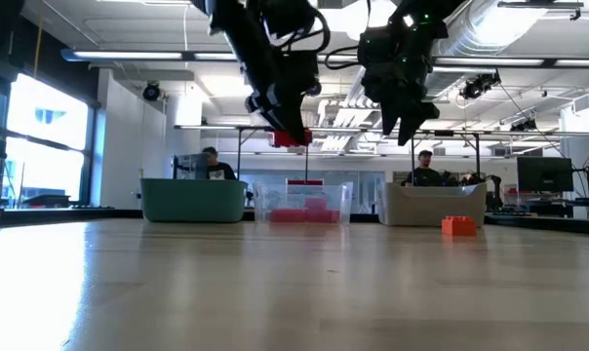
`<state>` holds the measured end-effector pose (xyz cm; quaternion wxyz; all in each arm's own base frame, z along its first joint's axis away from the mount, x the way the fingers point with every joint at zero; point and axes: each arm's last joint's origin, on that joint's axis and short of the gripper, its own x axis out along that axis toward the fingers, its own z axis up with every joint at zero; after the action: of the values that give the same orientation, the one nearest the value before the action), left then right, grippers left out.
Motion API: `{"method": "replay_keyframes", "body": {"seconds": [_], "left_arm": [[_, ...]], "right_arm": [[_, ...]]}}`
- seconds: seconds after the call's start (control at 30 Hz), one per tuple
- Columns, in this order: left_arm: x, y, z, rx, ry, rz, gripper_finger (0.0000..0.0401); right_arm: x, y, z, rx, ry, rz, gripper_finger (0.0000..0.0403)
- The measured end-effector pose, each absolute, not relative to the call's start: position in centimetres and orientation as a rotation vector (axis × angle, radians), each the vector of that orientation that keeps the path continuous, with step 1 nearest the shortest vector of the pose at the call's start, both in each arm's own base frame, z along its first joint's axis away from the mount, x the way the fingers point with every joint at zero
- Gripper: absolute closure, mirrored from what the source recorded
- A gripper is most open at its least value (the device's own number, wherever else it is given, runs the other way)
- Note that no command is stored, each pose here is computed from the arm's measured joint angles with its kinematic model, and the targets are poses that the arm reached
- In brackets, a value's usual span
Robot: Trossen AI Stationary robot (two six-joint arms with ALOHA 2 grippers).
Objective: Sort & place blocks by color
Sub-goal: Put the red game piece into the transparent bin
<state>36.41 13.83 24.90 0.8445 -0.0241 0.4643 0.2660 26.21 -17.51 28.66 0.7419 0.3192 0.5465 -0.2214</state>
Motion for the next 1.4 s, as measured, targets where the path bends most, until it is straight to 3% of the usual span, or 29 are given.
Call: {"method": "replay_keyframes", "body": {"seconds": [0.33, 0.5, 0.67, 1.1, 1.4], "left_arm": [[33.8, 20.9, 25.4, -0.084, 0.895, 0.504, 0.0287], [32.6, 23.1, 25.3, -0.086, 0.89, 0.526, 0.0287], [31.8, 24.9, 23.9, -0.109, 0.928, 0.549, 0.0283], [31.9, 26.7, 23.7, -0.033, 0.85, 0.574, 0.0252], [32.4, 27.0, 24.2, 0.0, 0.787, 0.584, 0.025]], "right_arm": [[27.5, -13.8, 28.5, 0.793, 1.285, -0.502, 0.0174], [28.6, -10.6, 28.5, 0.899, 1.309, -0.593, 0.0174], [29.4, -7.0, 28.4, 0.866, 1.351, -0.652, 0.0174], [29.3, 3.6, 28.3, 0.928, 1.426, -0.784, 0.0174], [27.4, 12.0, 28.4, 1.021, 1.48, -0.75, 0.0174]]}}
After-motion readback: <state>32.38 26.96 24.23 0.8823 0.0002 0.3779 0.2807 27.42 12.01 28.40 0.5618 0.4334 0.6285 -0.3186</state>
